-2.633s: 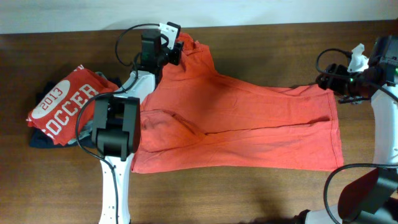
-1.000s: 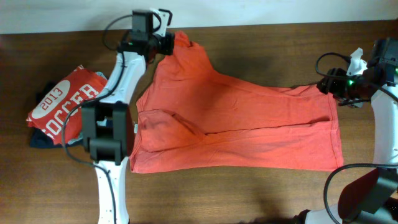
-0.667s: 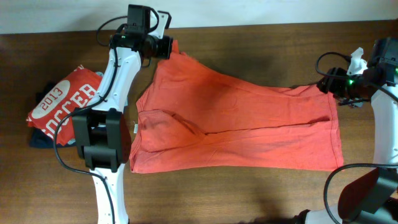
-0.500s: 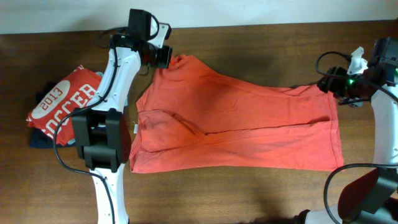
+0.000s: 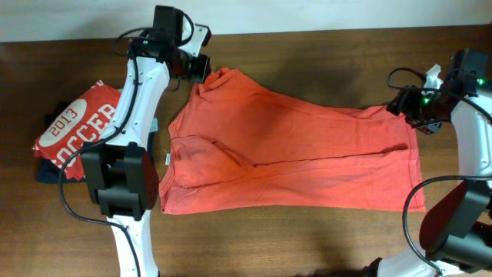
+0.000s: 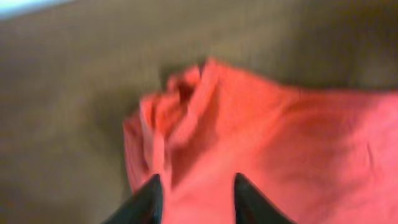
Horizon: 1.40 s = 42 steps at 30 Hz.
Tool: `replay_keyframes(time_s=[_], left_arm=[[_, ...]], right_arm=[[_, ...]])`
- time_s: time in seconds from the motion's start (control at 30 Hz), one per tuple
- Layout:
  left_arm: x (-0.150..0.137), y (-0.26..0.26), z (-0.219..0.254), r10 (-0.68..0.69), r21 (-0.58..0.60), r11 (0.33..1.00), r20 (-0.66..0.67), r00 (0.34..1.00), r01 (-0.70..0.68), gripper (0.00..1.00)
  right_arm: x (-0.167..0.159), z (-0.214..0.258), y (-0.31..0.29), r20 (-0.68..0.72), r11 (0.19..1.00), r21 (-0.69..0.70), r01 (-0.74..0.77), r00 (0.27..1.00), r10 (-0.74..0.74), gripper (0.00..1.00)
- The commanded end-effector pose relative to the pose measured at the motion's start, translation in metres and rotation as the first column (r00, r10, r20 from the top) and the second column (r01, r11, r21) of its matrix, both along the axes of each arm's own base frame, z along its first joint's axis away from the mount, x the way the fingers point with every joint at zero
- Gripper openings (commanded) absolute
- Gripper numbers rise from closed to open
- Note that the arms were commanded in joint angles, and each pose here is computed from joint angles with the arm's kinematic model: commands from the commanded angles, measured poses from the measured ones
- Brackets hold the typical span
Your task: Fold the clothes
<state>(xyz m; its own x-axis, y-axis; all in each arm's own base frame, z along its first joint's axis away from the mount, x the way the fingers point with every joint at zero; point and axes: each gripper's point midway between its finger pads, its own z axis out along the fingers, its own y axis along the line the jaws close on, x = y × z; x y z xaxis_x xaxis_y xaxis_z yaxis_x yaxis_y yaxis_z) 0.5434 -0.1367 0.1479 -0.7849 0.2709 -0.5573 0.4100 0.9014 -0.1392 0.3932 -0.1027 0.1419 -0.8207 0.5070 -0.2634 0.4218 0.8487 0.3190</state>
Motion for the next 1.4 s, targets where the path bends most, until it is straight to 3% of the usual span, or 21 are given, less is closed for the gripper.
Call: replay_keyframes(time_s=[0.0,0.27,0.53,0.67,0.8,0.9,1.1,1.37], left_arm=[[0.016,-0.008,0.003,-0.061,0.013,0.998,0.094,0.994,0.06,0.41],[0.042,-0.054,-0.056,-0.174,-0.033,0.983,0.143,0.974,0.181,0.45],[0.051,-0.067,-0.1,-0.189,-0.029,0.98,0.138,0.972,0.194,0.43],[0.052,-0.066,-0.116,-0.187,-0.025,0.981,0.126,0.974,0.191,0.38],[0.058,-0.059,-0.118,-0.159,0.017,0.987,0.14,0.977,0.158,0.31],[0.065,-0.054,-0.115,-0.134,0.044,0.991,0.164,0.977,0.129,0.32],[0.068,-0.05,-0.115,-0.119,0.058,0.992,0.172,0.978,0.111,0.43],[0.07,-0.044,-0.133,-0.102,0.088,0.992,0.161,0.982,0.088,0.39]], right_arm=[[0.003,0.004,0.002,0.009,1.0,-0.001,0.004,1.0,-0.004,0.64],[0.0,0.003,0.004,-0.004,1.0,0.004,0.003,1.0,-0.003,0.64],[-0.001,0.003,0.004,-0.009,1.0,0.006,0.003,1.0,-0.003,0.64],[-0.001,0.002,0.004,-0.01,1.0,0.006,0.003,1.0,-0.003,0.64],[-0.001,0.001,0.004,-0.012,1.0,0.007,0.003,1.0,-0.003,0.64],[-0.001,0.0,0.004,-0.015,1.0,0.008,0.003,1.0,-0.003,0.64],[-0.001,0.0,0.004,-0.016,1.0,0.008,0.003,1.0,-0.003,0.64],[-0.002,0.0,0.004,-0.019,1.0,0.009,0.003,1.0,-0.003,0.63]])
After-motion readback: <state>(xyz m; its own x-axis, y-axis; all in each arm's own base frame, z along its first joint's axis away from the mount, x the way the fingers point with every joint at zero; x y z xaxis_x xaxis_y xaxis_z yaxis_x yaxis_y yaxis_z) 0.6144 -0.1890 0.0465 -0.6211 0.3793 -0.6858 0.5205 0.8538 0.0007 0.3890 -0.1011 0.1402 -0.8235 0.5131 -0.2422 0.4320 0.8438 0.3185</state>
